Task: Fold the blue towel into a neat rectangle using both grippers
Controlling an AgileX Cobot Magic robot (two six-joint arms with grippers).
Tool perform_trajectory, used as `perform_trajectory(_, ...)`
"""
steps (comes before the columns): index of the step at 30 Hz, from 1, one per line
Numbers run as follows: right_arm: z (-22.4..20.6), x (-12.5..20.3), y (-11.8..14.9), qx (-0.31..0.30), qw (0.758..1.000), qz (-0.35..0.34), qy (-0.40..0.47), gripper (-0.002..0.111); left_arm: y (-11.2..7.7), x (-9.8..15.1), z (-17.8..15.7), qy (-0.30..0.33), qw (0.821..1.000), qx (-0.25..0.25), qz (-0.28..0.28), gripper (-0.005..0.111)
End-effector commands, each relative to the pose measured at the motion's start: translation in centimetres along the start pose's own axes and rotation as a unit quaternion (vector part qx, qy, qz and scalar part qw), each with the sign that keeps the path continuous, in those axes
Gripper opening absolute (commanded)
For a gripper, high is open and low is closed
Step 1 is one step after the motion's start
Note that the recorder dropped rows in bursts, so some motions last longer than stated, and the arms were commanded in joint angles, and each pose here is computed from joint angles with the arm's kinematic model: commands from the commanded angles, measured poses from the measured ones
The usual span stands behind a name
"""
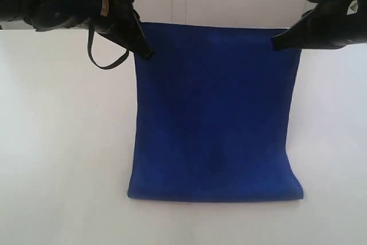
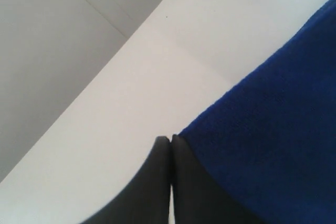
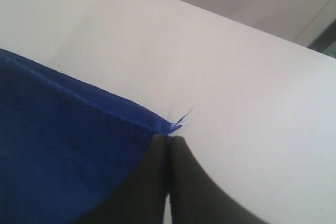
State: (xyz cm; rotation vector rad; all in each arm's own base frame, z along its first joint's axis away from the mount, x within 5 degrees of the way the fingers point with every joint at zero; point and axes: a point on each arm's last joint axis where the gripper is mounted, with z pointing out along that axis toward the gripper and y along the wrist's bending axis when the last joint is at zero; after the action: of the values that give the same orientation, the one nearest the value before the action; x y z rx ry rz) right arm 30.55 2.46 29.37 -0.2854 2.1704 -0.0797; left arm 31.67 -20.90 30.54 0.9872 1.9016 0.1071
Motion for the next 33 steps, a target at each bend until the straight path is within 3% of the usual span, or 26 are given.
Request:
perform_trajectory(1, -0.4, -0.9, -0.4, 0.008, 1.0, 0.002, -0.02, 0.0, 0.7, -0.5, -0.5, -0.001, 1.0, -0.012, -0.002, 0.0)
perform_trajectory(12, 0.3, -1.2, -0.4, 0.008, 0.999, 0.002, -0.031, 0.0, 0.7, 0.0, 0.8, 0.007, 1.0, -0.011, 0.001, 0.0)
perform_trajectory(33, 8.0, 1.7, -0.7, 0.009, 1.0, 0.008, -0.02, 0.0, 0.2, 3.5, 7.2, 0.017, 1.0, 0.014, -0.003, 0.0)
